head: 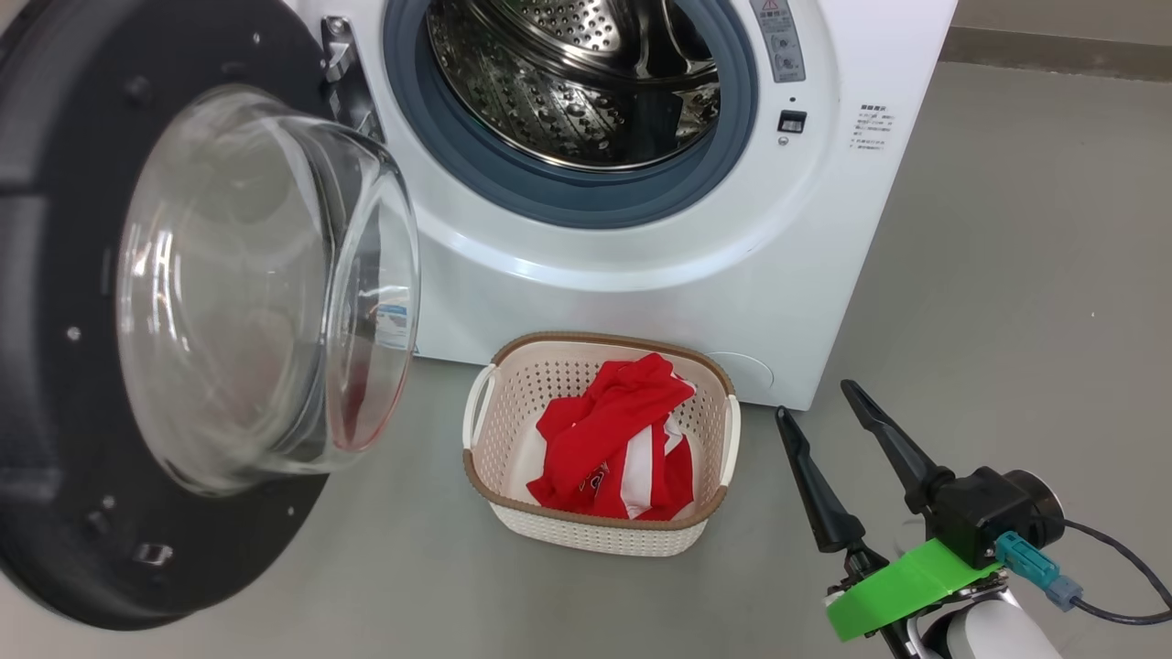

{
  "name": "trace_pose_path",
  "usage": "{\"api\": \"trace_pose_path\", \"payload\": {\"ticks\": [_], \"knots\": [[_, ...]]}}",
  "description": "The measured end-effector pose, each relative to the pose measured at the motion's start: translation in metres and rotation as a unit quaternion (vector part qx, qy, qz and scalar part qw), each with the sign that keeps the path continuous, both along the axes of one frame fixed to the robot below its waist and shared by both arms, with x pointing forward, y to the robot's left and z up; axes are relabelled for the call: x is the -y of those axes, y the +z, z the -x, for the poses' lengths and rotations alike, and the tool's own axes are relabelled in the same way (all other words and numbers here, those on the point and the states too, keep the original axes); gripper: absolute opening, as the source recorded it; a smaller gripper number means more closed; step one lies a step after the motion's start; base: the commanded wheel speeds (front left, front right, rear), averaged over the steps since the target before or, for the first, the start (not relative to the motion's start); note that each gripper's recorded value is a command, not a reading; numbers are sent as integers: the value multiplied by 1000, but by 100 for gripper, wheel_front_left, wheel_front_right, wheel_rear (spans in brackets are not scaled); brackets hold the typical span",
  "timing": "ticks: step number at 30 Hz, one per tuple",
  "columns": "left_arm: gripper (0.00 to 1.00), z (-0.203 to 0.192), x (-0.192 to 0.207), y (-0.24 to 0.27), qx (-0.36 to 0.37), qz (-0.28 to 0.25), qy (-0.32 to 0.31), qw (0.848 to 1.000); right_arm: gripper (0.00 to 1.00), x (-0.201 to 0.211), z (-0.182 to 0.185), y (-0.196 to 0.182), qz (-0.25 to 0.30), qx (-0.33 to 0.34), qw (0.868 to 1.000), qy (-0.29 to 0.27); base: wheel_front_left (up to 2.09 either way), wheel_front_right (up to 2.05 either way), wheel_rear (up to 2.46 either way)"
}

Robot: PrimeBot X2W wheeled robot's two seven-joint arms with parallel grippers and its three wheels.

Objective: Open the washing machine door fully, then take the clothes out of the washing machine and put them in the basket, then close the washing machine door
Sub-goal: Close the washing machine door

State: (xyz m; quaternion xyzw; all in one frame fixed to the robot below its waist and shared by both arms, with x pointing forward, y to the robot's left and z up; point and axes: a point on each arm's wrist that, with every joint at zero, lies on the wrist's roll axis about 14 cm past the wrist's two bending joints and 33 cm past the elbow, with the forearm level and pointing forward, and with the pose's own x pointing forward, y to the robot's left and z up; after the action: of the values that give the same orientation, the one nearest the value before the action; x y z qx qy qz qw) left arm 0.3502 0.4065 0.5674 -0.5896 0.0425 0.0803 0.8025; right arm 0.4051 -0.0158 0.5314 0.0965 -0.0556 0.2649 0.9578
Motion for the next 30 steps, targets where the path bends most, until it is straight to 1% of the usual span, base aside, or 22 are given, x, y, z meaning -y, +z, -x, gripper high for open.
{"api": "trace_pose_path", "payload": {"ticks": [10, 21, 30], "knots": [[0, 3, 37, 6, 16, -4, -36, 999, 100, 2, -1, -3, -3, -6, 1000, -5, 0, 0, 0], [0, -2, 83, 16, 32, -12, -85, 996, 100, 11, -3, -6, -4, -10, 1000, -19, 0, 0, 0], [0, -10, 112, 18, 42, 4, -124, 991, 100, 21, -3, -7, -5, -11, 999, -33, 0, 0, 0]]}}
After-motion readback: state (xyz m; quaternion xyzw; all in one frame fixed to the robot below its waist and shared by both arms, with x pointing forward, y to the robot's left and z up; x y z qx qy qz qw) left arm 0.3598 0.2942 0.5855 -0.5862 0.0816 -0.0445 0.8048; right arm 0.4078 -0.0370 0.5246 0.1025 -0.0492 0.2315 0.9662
